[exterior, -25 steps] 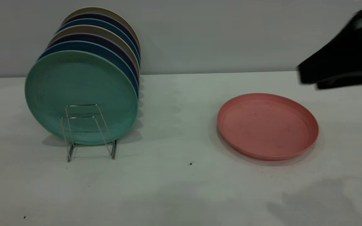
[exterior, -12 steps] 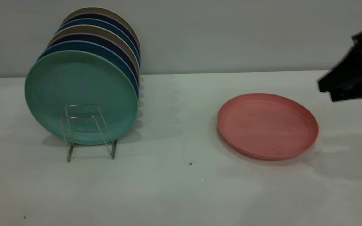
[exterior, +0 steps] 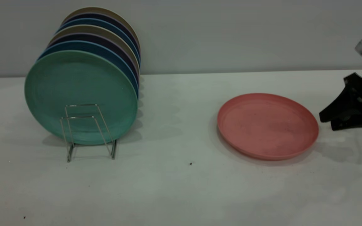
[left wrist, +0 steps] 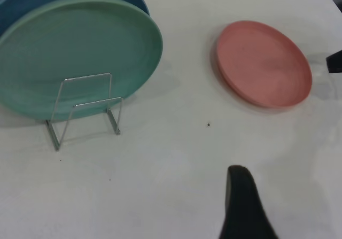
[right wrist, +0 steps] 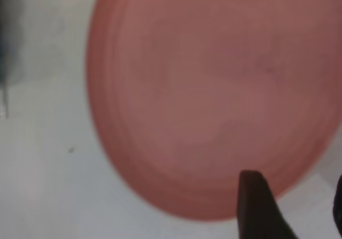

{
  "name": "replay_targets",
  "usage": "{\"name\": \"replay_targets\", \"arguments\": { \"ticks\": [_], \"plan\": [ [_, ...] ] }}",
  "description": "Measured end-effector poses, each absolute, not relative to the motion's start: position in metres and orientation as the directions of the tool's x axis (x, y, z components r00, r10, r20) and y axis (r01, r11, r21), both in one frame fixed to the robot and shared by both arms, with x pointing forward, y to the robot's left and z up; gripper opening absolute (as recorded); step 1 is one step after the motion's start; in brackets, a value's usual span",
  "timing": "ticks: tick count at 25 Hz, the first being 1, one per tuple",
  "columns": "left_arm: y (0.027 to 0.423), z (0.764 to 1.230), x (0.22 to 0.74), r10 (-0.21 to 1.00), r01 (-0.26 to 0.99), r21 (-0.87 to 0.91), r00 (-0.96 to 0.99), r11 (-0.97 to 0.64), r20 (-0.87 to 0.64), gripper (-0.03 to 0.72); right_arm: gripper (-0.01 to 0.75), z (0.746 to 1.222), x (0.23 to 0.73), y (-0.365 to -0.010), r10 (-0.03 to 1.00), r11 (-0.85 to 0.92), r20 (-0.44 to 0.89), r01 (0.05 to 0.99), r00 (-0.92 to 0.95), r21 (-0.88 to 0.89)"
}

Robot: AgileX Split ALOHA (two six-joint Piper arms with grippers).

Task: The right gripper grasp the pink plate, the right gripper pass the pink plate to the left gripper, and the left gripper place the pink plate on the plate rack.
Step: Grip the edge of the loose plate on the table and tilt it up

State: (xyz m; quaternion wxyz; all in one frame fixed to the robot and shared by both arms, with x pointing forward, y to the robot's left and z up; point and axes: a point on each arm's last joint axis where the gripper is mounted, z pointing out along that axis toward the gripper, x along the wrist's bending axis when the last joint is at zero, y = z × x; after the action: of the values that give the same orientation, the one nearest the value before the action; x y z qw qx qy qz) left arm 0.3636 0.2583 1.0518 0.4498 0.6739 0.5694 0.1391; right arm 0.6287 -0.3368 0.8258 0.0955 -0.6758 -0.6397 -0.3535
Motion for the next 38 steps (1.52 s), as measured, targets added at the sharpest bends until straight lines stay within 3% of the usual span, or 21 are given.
{"name": "replay_targets", "arguments": {
  "ticks": [24,29,34,38],
  "plan": [
    [0.258,1.052,0.363,0.892,0.644,0.764,0.316,0.050,-0.324,0.471,0.347,0.780,0.642,-0.326,0.788,-0.305,0.614,0.902,0.057,0.307],
    [0.258,1.052,0.363,0.892,0.644,0.764,0.316,0.050,-0.324,0.471,0.258,0.779,0.645,-0.308,0.810,-0.282,0.584,0.905,0.046,0.319],
    [0.258,1.052,0.363,0.892,0.644,0.763,0.316,0.049,-0.324,0.471,0.049,0.778,0.646,-0.303,0.825,-0.274,0.564,0.905,0.046,0.326],
    [0.257,1.051,0.362,0.887,0.656,0.753,0.322,0.044,-0.332,0.471,0.016,0.779,0.645,-0.307,0.814,-0.272,0.580,0.907,0.038,0.322]
  ]
}}
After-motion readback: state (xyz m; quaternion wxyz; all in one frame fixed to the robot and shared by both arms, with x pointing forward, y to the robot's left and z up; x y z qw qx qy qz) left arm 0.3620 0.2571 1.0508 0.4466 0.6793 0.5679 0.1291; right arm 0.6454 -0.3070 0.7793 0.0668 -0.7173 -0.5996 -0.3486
